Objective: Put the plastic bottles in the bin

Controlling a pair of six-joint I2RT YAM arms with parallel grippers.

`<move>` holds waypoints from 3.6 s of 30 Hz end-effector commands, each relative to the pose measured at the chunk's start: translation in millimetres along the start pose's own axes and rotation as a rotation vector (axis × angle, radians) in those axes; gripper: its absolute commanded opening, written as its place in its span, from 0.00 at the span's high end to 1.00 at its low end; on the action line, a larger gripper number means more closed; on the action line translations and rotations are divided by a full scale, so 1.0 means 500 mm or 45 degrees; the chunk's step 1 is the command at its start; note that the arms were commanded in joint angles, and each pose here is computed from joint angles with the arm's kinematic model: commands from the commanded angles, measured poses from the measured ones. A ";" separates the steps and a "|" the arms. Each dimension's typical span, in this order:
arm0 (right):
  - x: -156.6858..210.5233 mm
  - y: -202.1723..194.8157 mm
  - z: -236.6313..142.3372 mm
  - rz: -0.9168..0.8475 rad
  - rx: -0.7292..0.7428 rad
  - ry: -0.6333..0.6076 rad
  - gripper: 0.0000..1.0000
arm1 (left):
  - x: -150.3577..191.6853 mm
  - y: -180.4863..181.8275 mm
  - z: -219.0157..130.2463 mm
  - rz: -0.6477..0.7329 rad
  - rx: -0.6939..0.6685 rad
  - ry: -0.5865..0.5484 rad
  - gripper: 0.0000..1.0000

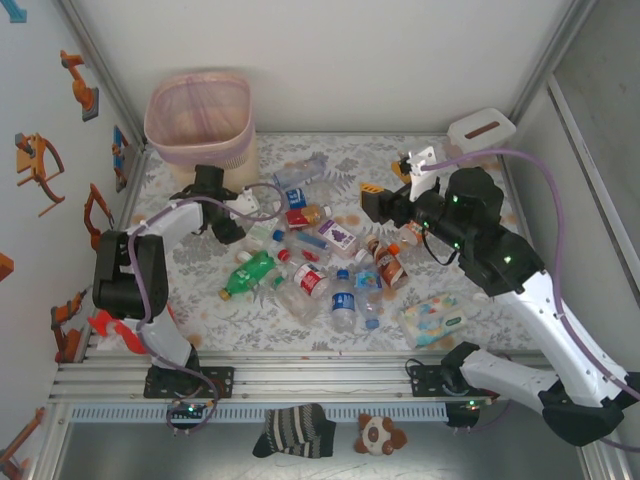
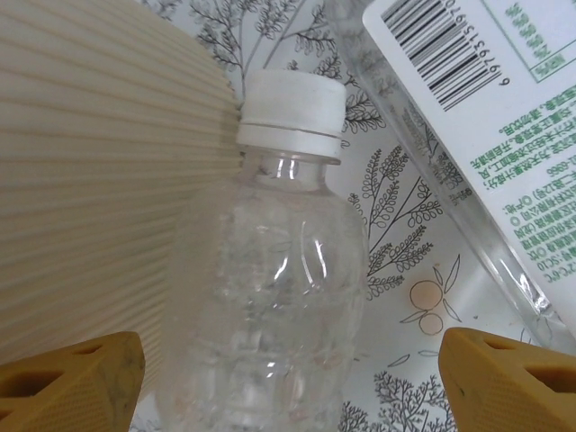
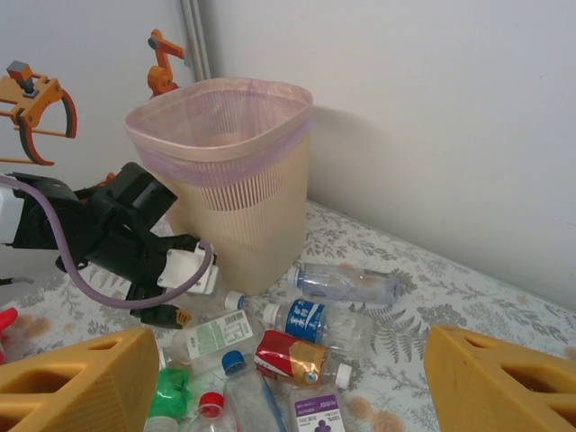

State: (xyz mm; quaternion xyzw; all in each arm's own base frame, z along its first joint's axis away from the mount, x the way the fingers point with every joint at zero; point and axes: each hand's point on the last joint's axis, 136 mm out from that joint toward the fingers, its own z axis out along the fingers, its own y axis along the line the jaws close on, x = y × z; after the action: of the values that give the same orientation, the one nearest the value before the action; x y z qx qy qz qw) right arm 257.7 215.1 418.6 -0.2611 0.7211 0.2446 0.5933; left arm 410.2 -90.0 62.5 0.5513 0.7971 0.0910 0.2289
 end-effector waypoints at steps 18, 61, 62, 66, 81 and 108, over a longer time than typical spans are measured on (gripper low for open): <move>-0.031 0.001 -0.015 -0.011 0.005 -0.066 0.24 | 0.019 -0.018 0.013 -0.137 0.151 0.073 0.20; -0.032 0.005 -0.010 0.001 -0.013 -0.071 0.23 | 0.031 -0.044 -0.051 -0.253 0.140 0.084 0.39; -0.032 0.005 -0.011 0.002 -0.010 -0.072 0.23 | 0.026 -0.043 -0.058 -0.254 0.136 0.066 0.40; -0.032 0.003 -0.013 0.000 -0.003 -0.075 0.24 | -0.002 -0.031 -0.097 -0.271 0.109 -0.033 0.44; -0.029 0.005 -0.002 -0.008 -0.012 -0.070 0.23 | -0.095 0.007 -0.288 -0.318 0.013 -0.455 0.47; -0.043 0.005 -0.014 -0.017 -0.009 -0.085 0.23 | -0.237 0.240 -0.599 -0.653 -0.378 -1.070 0.49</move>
State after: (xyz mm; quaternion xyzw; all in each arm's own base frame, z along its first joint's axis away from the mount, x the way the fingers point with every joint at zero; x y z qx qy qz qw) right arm 258.0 216.0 419.0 -0.2606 0.7205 0.2470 0.5933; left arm 395.9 -130.4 364.3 0.3344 0.7427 -0.0914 0.5729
